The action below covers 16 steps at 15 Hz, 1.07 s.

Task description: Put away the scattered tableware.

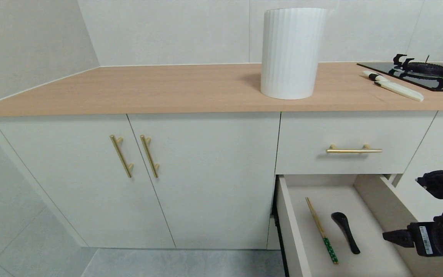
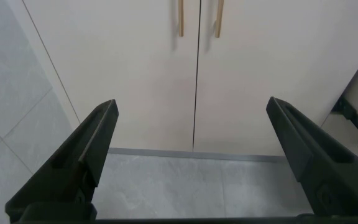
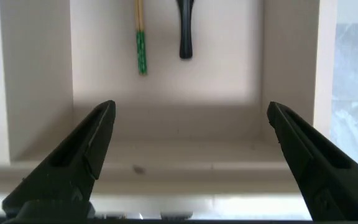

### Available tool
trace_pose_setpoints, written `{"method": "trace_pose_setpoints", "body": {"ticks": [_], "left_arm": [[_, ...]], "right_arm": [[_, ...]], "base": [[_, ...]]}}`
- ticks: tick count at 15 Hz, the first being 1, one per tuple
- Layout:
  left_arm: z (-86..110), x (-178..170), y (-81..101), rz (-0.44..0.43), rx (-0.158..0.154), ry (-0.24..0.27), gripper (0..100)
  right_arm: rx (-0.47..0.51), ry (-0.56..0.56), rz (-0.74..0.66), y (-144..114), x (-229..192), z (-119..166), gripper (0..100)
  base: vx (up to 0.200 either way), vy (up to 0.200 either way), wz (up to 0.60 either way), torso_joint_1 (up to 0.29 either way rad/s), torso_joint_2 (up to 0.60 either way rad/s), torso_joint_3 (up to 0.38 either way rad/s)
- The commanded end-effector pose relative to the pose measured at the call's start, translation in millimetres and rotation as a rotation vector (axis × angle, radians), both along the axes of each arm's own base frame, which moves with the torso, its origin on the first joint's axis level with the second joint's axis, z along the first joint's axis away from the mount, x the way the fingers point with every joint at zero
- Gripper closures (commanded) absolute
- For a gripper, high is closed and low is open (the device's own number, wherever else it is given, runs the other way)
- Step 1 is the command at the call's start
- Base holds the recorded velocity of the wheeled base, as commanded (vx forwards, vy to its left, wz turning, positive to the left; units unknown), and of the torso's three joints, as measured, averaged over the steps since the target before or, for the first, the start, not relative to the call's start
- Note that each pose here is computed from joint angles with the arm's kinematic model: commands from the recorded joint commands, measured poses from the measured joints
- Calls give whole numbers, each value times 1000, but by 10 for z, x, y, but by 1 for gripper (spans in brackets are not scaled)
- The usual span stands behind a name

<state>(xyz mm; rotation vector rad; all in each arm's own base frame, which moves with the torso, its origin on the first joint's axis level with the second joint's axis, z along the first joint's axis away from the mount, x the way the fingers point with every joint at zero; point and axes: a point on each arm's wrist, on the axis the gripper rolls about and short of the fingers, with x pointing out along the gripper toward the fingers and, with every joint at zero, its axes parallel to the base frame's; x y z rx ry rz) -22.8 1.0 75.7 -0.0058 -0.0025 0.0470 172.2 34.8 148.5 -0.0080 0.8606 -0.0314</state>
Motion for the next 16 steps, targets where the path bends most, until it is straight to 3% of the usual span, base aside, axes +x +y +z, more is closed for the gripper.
{"method": "trace_pose_setpoints", "body": {"ticks": [1, 5, 14, 16], "left_arm": [[-1, 0, 0, 1, 9, 1, 0], [-1, 0, 0, -1, 10, 1, 0], [-1, 0, 0, 1, 0, 1, 0], [1, 0, 0, 1, 0, -1, 0]], "right_arm": [[11, -53, 28, -1, -194, 64, 0], [10, -45, 88, 58, -299, 20, 0], [-1, -14, 109, 78, -330, -48, 0], [-6, 5, 120, 92, -338, -81, 0]], "base": [[0, 0, 0, 0, 0, 0], [0, 0, 0, 0, 0, 0], [-200, 0, 0, 1, 3, 4], [0, 0, 0, 0, 0, 0]]}}
